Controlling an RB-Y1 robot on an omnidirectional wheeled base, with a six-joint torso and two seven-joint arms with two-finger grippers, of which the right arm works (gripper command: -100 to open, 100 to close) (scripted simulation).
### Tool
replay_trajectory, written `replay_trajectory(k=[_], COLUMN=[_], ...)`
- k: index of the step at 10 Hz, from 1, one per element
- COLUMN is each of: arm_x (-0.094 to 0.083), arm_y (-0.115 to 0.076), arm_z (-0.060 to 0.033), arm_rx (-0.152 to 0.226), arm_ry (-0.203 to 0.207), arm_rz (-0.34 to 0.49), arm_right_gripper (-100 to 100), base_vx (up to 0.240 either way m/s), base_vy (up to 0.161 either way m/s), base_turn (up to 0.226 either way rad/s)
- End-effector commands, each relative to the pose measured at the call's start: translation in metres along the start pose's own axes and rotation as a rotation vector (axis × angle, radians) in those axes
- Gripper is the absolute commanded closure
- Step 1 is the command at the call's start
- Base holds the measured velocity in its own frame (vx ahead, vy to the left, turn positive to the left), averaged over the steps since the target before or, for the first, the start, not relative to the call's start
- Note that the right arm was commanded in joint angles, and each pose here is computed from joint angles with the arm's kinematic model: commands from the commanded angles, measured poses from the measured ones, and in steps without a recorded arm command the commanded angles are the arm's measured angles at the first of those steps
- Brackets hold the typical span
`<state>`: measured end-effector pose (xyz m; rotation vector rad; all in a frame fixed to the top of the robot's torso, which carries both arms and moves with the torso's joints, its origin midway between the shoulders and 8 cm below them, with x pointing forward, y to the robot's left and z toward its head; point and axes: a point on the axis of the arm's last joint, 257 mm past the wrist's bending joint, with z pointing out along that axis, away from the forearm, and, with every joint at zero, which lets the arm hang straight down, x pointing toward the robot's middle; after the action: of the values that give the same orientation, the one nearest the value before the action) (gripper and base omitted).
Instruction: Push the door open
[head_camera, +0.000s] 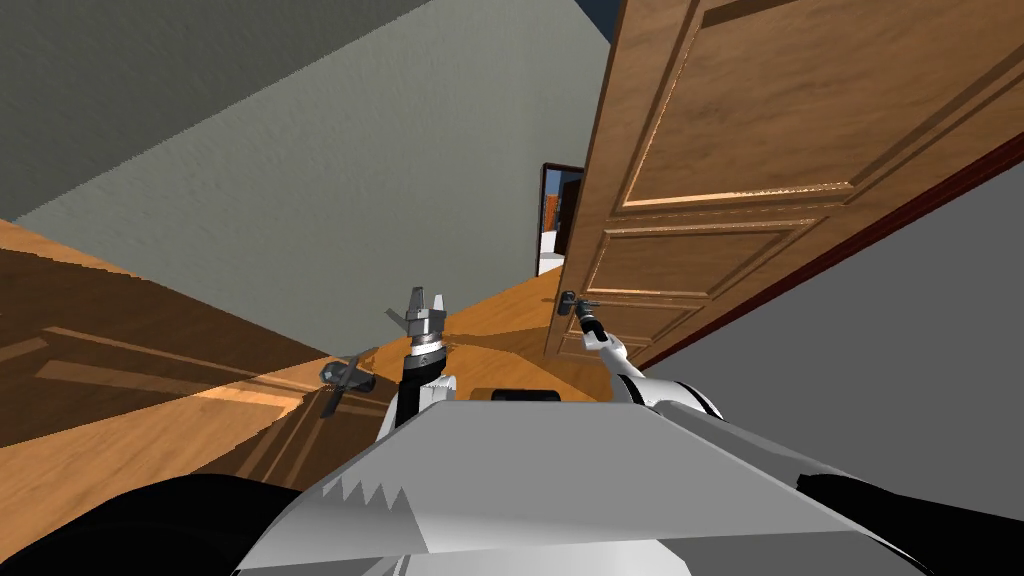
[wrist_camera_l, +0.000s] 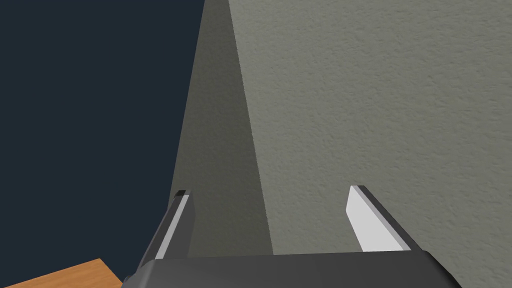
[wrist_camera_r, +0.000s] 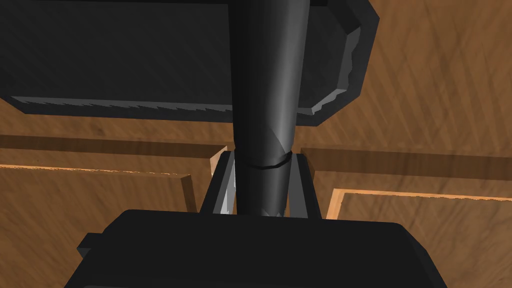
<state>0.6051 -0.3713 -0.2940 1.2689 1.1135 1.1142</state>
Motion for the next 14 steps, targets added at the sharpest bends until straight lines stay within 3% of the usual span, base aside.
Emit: replay_trajectory(k=[1,5,6,14], arm_x=[-0.013,-0.033,-0.030,-0.085], arm_y=[0.001,0.001,-0.004,0.000], arm_z=[-0.0017,-0.0039,-0.0059,-0.0147], arm_rx=[0.000,-0.001,0.011,0.002], arm_ry=[-0.025,-0.064,-0.061,-0.163], arm_rz=[-0.001,-0.001,0.000,-0.001], arm_right_gripper=[100,100,100,100], base_vx=[0.119,0.166,0.069,0.179], base_vy=[0.065,0.104,0.021,0.063], base_turn=[-0.053,-0.068,-0.025,-0.056])
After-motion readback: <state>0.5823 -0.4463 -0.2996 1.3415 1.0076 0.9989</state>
